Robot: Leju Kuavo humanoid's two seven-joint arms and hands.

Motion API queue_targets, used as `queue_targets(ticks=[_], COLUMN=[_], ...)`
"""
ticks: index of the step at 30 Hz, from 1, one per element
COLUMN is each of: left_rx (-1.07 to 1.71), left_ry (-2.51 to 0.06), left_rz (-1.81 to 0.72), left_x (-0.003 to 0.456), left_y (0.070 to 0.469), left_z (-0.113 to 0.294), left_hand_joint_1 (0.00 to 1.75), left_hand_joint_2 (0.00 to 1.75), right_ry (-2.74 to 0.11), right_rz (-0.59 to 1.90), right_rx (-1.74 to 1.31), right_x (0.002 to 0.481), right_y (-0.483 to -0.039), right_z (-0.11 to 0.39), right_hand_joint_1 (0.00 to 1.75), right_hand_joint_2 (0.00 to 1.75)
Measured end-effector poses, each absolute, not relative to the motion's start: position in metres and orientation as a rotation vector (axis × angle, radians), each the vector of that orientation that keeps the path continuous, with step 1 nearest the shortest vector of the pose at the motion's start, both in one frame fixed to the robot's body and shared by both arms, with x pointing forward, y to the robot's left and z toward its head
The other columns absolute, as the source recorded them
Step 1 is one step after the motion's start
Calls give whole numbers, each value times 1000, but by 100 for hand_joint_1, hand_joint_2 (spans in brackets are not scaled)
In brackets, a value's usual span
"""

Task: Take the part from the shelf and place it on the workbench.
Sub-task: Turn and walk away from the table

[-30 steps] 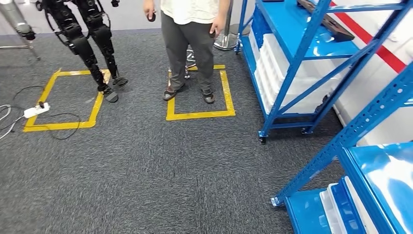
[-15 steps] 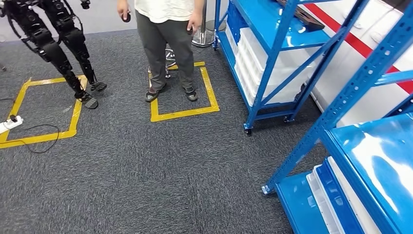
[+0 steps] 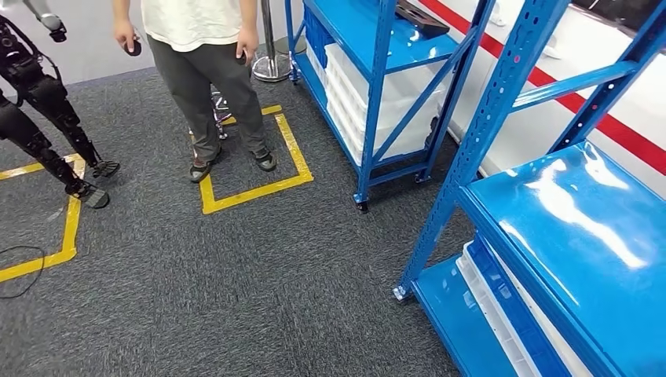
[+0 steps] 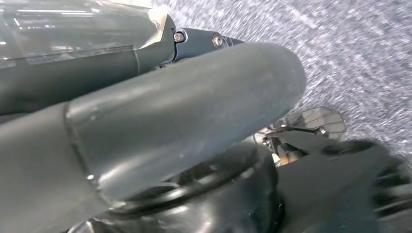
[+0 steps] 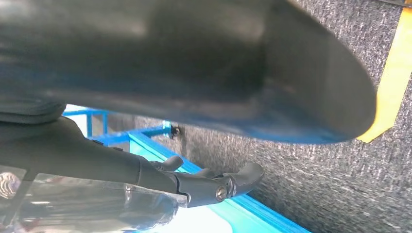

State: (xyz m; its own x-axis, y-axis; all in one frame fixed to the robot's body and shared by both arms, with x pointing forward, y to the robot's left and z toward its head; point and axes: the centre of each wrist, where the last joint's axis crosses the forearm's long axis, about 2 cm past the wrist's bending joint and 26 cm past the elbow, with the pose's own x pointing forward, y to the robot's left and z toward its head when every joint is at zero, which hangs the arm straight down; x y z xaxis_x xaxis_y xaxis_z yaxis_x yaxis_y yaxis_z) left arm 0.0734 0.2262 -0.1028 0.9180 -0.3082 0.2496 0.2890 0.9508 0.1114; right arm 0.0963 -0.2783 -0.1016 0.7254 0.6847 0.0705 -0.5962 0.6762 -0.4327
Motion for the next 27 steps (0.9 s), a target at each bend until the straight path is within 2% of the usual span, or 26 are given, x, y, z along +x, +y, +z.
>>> queue_targets(ticks=[27], left_rx=[60], left_ry=[-274], left_rz=[-290], left_x=[74], left_y=[225], left_z=[-103], left_hand_joint_1=[0], left_hand_joint_2=[0], right_ry=[-244], right_rz=[745], right_rx=[-404], right_x=[102], right_y=[-277], right_z=[-100], right_hand_joint_1=[0], right_hand_joint_2=[0])
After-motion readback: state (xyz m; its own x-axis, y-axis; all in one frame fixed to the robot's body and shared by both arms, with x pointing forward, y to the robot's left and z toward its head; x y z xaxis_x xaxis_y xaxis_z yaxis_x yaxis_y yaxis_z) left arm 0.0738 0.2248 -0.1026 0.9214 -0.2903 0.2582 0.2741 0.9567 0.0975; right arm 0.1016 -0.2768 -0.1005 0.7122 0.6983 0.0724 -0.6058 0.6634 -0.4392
